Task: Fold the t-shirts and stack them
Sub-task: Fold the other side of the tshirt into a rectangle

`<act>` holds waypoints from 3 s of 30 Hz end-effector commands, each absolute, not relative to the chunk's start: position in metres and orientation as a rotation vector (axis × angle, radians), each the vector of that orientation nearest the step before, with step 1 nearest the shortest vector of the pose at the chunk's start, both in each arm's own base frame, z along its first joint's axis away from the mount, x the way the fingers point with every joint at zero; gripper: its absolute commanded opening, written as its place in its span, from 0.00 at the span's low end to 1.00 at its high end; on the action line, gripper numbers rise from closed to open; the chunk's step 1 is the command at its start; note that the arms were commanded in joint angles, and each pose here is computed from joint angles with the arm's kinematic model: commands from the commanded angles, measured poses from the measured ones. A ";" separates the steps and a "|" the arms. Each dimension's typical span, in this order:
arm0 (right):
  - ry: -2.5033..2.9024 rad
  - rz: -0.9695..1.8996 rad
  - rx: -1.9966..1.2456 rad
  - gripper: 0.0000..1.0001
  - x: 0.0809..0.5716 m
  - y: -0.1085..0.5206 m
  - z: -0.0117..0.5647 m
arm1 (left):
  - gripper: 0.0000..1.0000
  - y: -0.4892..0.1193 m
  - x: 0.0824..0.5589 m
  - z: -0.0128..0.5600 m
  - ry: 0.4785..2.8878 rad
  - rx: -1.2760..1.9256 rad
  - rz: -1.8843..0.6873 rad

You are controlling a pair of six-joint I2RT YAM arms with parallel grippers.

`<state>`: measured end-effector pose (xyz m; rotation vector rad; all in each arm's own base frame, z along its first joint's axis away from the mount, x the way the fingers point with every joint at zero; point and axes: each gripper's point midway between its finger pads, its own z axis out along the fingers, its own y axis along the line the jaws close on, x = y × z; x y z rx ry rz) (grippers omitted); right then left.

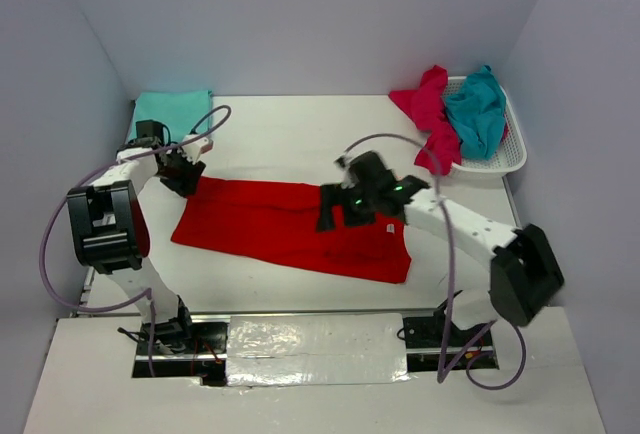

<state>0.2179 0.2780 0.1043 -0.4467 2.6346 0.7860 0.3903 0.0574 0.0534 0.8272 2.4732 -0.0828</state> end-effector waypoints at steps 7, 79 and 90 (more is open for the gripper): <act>2.540 0.541 0.137 0.06 0.332 0.134 0.112 | 0.46 0.056 0.409 0.161 2.206 0.669 -0.358; 2.493 0.437 0.028 0.82 0.426 0.114 0.160 | 0.35 0.083 0.402 0.070 2.638 0.609 -0.335; 2.610 0.439 0.100 0.82 0.363 0.108 0.124 | 0.62 0.069 0.373 0.039 2.746 0.417 -0.456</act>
